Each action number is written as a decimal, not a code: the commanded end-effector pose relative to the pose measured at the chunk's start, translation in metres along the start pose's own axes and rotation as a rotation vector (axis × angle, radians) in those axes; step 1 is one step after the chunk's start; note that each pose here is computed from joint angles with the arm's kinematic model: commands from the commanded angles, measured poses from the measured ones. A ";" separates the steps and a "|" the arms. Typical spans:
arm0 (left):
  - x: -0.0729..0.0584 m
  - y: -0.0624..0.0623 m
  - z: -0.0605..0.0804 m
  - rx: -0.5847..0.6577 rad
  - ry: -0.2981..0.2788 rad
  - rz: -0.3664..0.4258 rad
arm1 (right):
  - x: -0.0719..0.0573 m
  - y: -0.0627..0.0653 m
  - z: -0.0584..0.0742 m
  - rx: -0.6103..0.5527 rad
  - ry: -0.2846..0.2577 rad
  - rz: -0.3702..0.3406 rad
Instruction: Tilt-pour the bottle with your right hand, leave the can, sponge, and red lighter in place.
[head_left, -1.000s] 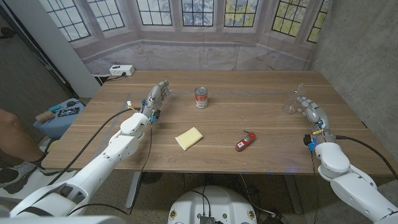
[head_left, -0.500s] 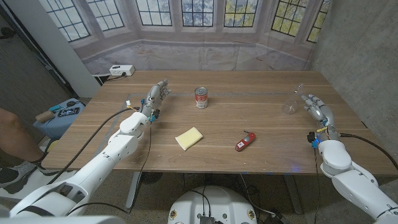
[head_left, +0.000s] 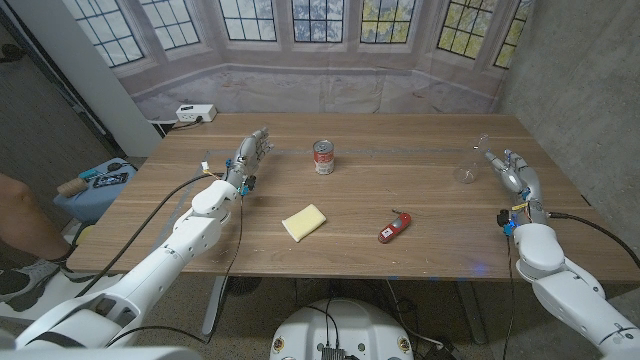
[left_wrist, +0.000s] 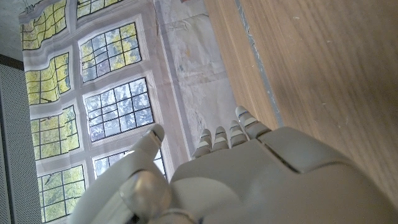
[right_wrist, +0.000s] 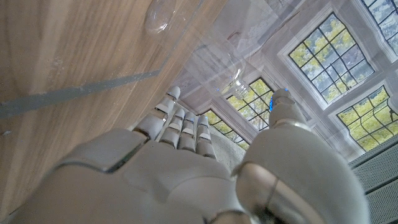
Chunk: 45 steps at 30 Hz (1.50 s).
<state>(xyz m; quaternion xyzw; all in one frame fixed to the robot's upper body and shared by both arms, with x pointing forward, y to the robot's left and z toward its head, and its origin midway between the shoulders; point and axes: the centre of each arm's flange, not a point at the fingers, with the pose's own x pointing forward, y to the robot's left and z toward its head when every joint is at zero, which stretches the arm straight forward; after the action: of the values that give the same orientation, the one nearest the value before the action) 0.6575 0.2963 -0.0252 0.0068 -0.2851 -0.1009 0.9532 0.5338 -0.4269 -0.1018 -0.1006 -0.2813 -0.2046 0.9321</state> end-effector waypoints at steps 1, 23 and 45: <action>-0.003 0.001 0.003 0.005 -0.001 0.005 | 0.010 0.006 -0.005 -0.005 -0.031 0.032; -0.002 0.000 0.007 0.017 0.002 0.010 | 0.034 0.010 -0.010 -0.083 -0.036 0.036; -0.005 -0.002 0.008 0.011 -0.002 0.024 | 0.054 0.022 -0.014 -0.129 -0.048 0.071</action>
<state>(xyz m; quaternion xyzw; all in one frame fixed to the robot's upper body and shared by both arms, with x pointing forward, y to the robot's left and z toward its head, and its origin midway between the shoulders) 0.6505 0.2950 -0.0199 0.0116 -0.2865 -0.0937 0.9534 0.5767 -0.4334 -0.0885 -0.1632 -0.2873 -0.1955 0.9234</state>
